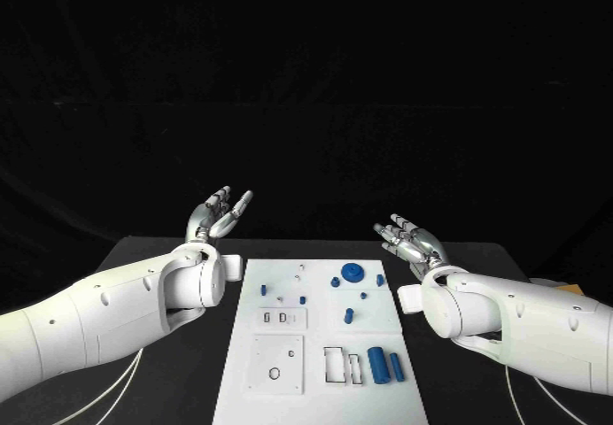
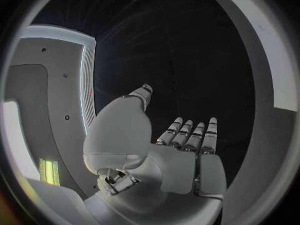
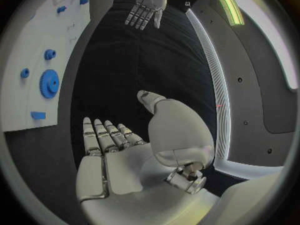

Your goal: Assemble the parts on the task board

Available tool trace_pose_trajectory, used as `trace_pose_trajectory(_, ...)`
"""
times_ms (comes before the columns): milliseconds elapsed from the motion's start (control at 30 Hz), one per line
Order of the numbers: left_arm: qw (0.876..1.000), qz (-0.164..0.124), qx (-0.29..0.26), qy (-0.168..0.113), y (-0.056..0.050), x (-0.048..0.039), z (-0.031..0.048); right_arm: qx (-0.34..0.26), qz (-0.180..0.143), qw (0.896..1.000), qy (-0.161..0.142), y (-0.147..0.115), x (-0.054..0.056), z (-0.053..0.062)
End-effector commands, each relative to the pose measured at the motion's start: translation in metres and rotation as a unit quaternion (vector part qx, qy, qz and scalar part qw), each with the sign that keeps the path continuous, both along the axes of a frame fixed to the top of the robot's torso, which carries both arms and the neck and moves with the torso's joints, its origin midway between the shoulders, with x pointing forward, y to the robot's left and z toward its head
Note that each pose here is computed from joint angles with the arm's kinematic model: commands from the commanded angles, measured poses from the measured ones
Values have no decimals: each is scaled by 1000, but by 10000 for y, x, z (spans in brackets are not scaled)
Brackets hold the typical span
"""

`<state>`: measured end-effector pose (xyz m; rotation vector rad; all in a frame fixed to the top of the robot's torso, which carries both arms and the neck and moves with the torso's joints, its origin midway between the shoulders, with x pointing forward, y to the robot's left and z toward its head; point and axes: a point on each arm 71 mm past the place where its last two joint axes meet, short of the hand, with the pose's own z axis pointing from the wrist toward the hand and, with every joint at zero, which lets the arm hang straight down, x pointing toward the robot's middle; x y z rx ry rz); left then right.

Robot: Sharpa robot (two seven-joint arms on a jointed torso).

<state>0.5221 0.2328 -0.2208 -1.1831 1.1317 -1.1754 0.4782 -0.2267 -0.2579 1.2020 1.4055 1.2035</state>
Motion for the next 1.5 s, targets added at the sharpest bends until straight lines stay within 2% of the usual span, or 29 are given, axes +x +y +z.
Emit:
trace_pose_trajectory(33, 999, -27, -31, -22, -30, 36, 43, 29, 69, 997, 27, 50, 9, -35)
trace_pose_trajectory(200, 999, -27, -31, -22, -29, 38, 43, 29, 78, 996, 33, 25, 17, -56)
trace_pose_trajectory(233, 997, -60, -43, -11, 46, 39, 40, -107, 107, 986, -63, -77, 144, 113)
trace_pose_trajectory(333, 997, -69, -40, -14, 56, 27, 56, -136, 110, 980, -91, -99, 183, 185)
trace_pose_trajectory(667, 995, -91, -34, -15, 67, -48, 116, -211, 124, 958, -147, -150, 290, 428)
trace_pose_trajectory(833, 994, -104, -30, -11, 69, -106, 163, -268, 154, 936, -167, -115, 328, 568)
trace_pose_trajectory(933, 993, -116, -29, -5, 63, -151, 194, -315, 180, 915, -176, -63, 349, 645)
trace_pose_trajectory(1033, 991, -133, -33, 0, 46, -212, 229, -365, 211, 888, -183, 5, 361, 703)
trace_pose_trajectory(1167, 987, -155, -40, 5, 29, -325, 288, -433, 239, 845, -203, 131, 370, 799)
trace_pose_trajectory(1333, 985, -168, -45, 5, 5, -417, 358, -491, 252, 803, -225, 255, 349, 871)
trace_pose_trajectory(1433, 983, -174, -49, 3, -20, -465, 406, -528, 258, 774, -235, 340, 342, 916)
trace_pose_trajectory(1500, 983, -178, -51, 2, -35, -485, 431, -544, 260, 761, -238, 382, 339, 936)
